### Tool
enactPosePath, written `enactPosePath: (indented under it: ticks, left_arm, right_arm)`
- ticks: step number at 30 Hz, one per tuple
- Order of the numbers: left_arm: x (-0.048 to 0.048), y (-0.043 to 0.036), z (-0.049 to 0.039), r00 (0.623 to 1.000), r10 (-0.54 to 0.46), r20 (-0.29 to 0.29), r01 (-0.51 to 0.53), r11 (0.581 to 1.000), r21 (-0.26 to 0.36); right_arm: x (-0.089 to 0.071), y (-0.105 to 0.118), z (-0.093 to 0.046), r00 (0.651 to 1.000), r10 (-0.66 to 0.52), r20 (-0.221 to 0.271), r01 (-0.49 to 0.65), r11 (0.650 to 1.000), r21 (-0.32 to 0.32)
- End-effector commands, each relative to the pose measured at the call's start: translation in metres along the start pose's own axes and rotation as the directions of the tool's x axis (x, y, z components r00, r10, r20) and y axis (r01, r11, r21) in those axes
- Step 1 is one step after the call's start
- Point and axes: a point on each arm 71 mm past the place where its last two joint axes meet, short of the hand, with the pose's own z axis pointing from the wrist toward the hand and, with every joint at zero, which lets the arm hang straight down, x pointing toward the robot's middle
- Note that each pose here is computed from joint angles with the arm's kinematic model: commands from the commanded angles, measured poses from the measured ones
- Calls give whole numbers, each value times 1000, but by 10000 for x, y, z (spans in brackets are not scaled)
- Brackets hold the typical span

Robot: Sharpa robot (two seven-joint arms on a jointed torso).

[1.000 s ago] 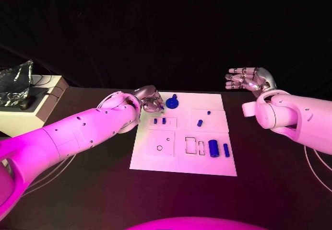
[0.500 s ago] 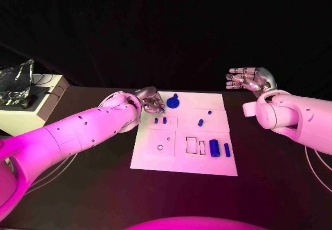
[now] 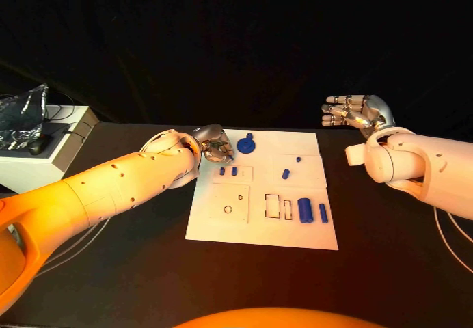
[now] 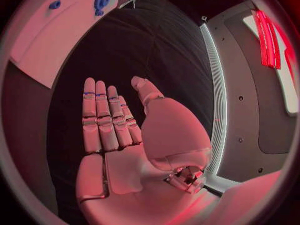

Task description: Assemble the parts on the task board

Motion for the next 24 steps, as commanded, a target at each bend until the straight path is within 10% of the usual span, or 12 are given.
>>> enactPosePath:
  ticks: [1, 24]
  left_arm:
    - [24, -15, 9, 1000, 3, -28, -4, 1000, -4]
    - [87, -41, 72, 999, -4, -44, 3, 1000, -21]
  right_arm:
    - [15, 19, 0, 1000, -1, -14, 0, 1000, -19]
    - [31, 24, 0, 1000, 2, -18, -2, 1000, -20]
